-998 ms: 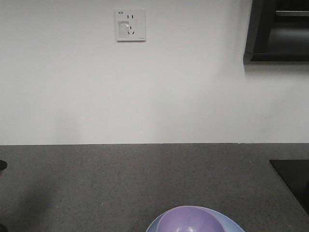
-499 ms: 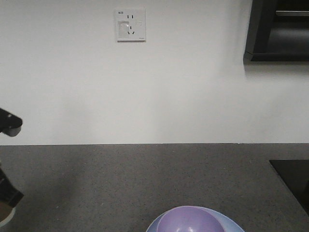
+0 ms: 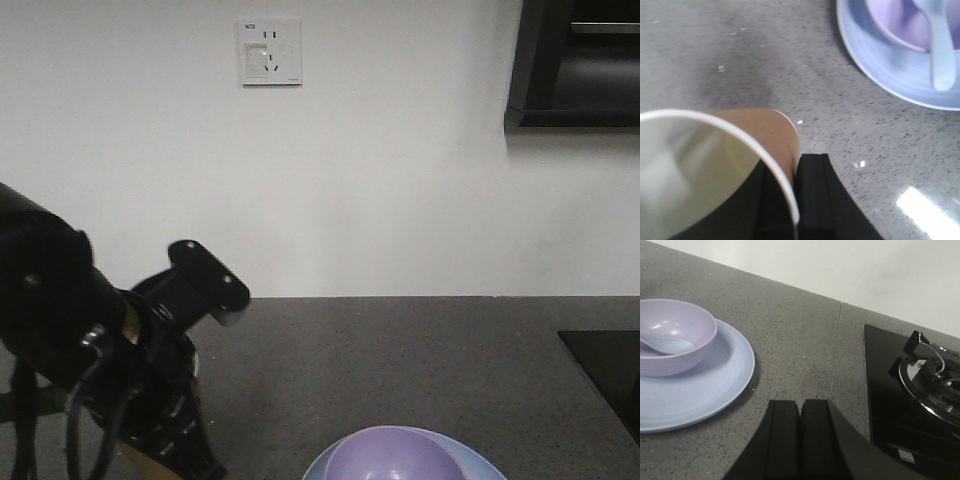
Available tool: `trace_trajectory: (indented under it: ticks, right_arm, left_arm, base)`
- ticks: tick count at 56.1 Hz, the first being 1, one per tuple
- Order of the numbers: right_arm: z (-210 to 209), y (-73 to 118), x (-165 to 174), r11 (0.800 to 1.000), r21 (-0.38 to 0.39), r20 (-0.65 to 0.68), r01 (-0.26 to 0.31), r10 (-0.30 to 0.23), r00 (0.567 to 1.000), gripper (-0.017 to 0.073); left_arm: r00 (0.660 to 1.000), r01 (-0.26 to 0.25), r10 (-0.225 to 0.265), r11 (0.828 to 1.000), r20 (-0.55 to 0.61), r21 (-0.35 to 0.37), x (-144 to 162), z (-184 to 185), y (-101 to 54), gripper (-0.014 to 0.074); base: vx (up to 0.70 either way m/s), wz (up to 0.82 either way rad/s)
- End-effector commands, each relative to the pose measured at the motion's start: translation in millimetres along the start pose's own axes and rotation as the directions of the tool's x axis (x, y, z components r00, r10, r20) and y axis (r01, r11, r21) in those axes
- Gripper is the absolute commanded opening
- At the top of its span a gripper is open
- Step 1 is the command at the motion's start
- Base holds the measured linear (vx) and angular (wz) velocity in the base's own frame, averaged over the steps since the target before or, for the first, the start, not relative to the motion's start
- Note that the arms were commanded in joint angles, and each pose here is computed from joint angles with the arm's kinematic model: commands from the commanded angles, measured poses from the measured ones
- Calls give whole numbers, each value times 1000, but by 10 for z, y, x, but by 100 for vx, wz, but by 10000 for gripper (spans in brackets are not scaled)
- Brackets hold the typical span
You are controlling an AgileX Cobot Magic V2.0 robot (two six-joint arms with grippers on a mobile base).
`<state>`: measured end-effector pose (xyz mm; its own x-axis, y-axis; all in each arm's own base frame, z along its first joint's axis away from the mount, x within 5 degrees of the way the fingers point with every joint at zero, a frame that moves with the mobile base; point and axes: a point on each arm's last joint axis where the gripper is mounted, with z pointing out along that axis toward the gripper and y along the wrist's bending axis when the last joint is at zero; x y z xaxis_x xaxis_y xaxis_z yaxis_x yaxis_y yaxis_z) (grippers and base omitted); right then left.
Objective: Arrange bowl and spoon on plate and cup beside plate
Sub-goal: 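Move the left gripper to the brown paper cup and grasp its rim, then carry the paper cup beside the plate and release it with the left gripper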
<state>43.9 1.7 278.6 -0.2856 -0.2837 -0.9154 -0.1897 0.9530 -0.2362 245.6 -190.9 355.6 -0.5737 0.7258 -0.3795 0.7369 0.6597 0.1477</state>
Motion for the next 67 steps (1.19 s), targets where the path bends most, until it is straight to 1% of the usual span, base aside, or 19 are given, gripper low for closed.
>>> trace_trajectory:
  ticks: [1,6,15,23,52,59,64,67]
  right_arm:
    - [-33,-34,-130,1000,20,72,9,-10,997,-8]
    - [-32,-33,-119,1000,18,60,9,-10,998,-8]
    - [-32,-32,-116,1000,18,57,9,-10,998,-8]
    - [-32,-33,-116,1000,19,57,11,-12,998,-8]
    - [-32,-34,-116,1000,20,57,13,-14,998,-8]
    - [-32,-34,-116,1000,20,57,13,-14,998,-8]
    - [-32,-34,-116,1000,20,57,13,-14,998,-8]
    - [-32,-34,-116,1000,20,57,13,-14,998,-8]
  left_arm:
    - [995,-26,26,1000,97,0,-127,-94,-91,-3]
    - [995,-49,47,999,86,17,-174,-1,-176,-3]
    - [994,-72,66,996,88,61,-245,115,-323,-1]
    - [993,-85,77,993,91,85,-284,155,-409,0]
    - [996,-90,87,991,32,97,-294,314,-440,10]
    - [996,-89,86,991,34,96,-298,322,-438,53]
    - [996,-91,89,991,29,97,-293,322,-438,117]
    - [996,-91,89,991,26,97,-290,322,-438,176]
  base:
    - [0,0]
    - [0,0]
    - [0,0]
    - [0,0]
    - [0,0]
    - [0,0]
    - [0,0]
    - [0,0]
